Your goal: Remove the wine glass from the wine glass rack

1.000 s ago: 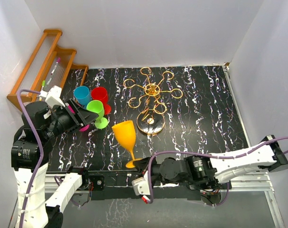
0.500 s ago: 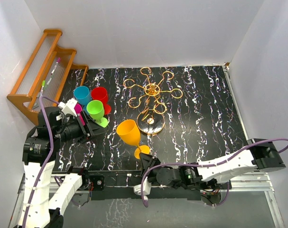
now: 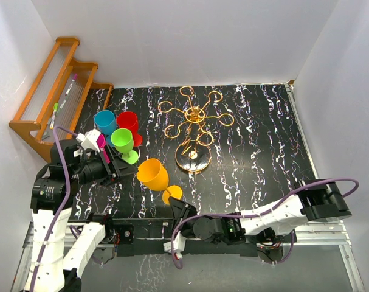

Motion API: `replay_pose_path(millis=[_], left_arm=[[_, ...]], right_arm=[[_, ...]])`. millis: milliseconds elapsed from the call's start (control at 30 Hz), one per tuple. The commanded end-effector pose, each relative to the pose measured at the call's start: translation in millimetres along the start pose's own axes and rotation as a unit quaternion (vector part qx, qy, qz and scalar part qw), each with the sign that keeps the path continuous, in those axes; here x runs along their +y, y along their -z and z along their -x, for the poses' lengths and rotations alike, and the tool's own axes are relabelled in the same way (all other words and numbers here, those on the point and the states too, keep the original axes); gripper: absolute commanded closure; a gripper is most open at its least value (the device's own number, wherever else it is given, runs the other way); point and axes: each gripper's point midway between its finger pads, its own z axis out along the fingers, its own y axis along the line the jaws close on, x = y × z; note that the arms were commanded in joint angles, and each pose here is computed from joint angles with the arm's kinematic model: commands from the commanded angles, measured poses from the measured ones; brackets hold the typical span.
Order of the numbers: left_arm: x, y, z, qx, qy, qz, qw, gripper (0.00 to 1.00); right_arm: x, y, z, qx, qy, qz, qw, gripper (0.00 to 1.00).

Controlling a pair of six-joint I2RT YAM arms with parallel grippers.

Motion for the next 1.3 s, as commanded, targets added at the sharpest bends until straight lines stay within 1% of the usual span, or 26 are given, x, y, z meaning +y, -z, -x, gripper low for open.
replay_pose_path(millis=[0,300,500,567,600,667,700,733,767,800,867,900,933,1000,1133,1233,1267], left_arm=[[5.3,0.3,-6.9,0.008,-0.004,0.005,1.000,0.50],[21.3,-1.9,-9.1,0.007,-0.004,0.037,0.999,0.50],[32.8,-5.6,-12.5,0.012,-0.001,0.055,0.998,0.51],[36.6,-5.5,-12.4,0.010,-0.004,0.063,0.998,0.60],[37.8,-5.6,-12.3,0.010,-0.005,0.065,0.998,0.68],[39.7,-5.9,-12.7,0.011,-0.008,0.069,0.998,0.92],[41.0,-5.8,-12.2,0.009,-0.008,0.073,0.997,1.00],[41.8,-4.8,-10.4,0.006,-0.010,0.078,0.997,1.00],[42.8,-3.4,-7.5,0.000,-0.014,0.086,0.996,1.00],[43.3,-1.3,-3.9,-0.007,-0.018,0.094,0.995,1.00],[48.0,5.6,8.2,-0.031,-0.029,0.128,0.991,1.00],[49.3,11.7,15.1,-0.044,-0.037,0.148,0.987,1.00],[56.6,14.4,22.0,-0.054,-0.041,0.176,0.982,1.00],[62.7,22.9,42.0,-0.083,-0.053,0.221,0.970,1.00],[74.8,24.5,73.6,-0.115,-0.069,0.278,0.951,1.00],[94.3,21.5,94.2,-0.127,-0.079,0.332,0.931,1.00],[101.7,20.1,100.1,-0.131,-0.082,0.350,0.924,1.00]], right_arm=[[-32.5,30.7,83.8,-0.106,0.020,-0.069,0.992,0.92],[-48.2,26.4,99.8,-0.115,0.037,-0.091,0.988,0.92],[-71.6,24.1,113.7,-0.125,0.047,-0.122,0.984,0.92],[-75.2,23.6,115.9,-0.124,0.043,-0.127,0.983,0.92],[-76.7,23.7,115.9,-0.123,0.041,-0.129,0.983,0.92],[-76.9,24.1,115.8,-0.123,0.035,-0.131,0.983,0.92],[-76.2,23.8,114.7,-0.120,0.032,-0.130,0.984,0.91],[-74.3,23.8,113.0,-0.116,0.027,-0.128,0.985,0.89],[-72.7,23.4,109.8,-0.108,0.019,-0.126,0.986,0.83],[-69.7,23.0,106.1,-0.097,0.009,-0.122,0.988,0.74],[-60.5,22.0,95.0,-0.068,-0.022,-0.111,0.991,0.52],[-53.3,21.4,89.4,-0.053,-0.040,-0.101,0.993,0.45],[-43.2,20.9,83.6,-0.038,-0.058,-0.087,0.994,0.40],[-16.9,21.8,75.3,-0.018,-0.075,-0.048,0.996,0.35],[16.0,28.7,66.4,0.010,-0.138,0.003,0.990,0.34],[22.5,35.1,62.1,0.033,-0.222,0.026,0.974,0.35],[21.8,37.6,61.6,0.040,-0.272,0.027,0.961,0.35]])
